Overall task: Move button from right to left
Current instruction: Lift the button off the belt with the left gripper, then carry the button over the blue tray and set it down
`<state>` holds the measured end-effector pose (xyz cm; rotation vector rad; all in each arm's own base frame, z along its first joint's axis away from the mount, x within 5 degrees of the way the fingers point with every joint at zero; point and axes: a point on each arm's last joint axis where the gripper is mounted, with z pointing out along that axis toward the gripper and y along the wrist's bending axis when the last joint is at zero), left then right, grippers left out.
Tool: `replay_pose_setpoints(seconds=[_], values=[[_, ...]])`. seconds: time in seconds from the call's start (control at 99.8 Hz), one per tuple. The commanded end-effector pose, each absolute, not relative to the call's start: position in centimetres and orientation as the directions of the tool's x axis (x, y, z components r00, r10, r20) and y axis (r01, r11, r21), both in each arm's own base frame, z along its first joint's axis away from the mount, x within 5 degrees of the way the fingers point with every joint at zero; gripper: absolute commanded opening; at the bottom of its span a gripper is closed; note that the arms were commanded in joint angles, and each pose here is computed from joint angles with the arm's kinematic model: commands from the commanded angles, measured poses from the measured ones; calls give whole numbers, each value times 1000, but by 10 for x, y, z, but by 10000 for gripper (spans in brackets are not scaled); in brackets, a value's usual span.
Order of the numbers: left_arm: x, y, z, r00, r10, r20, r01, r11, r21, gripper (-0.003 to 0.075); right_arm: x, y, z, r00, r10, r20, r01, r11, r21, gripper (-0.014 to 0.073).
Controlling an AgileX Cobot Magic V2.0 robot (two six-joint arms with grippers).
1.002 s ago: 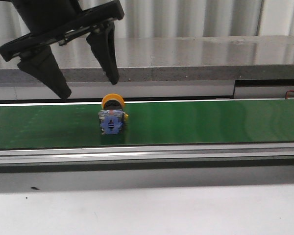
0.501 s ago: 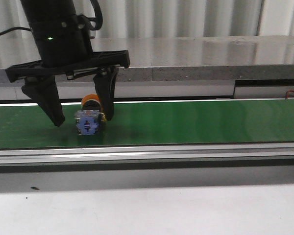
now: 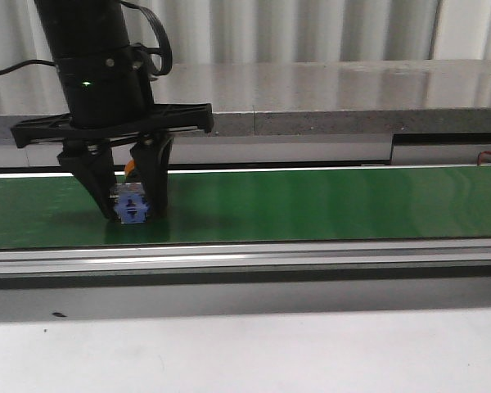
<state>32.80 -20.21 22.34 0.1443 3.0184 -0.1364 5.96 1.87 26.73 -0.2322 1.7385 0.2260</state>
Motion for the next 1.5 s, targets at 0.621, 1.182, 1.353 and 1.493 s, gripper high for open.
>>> replay_pose_setpoints(seconds=[0.621,1.182,1.353,1.493], values=[[327,-82,321,-952,141,-273,144,990,11,99,60,18,282,-87,-14,-996,-277,961,10,-68],[328,68,318,-974,118,-191,80,977,198,99,60,18,282,-87,-14,-996,-277,961,10,-68],[327,104,303,-987,69,-148,39,980,197,99,60,18,282,-87,-14,-996,-277,961,10,-68],[330,128,287,-992,5,-129,-20,982,189,99,60,18,282,-87,-14,-996,-277,961,10,-68]])
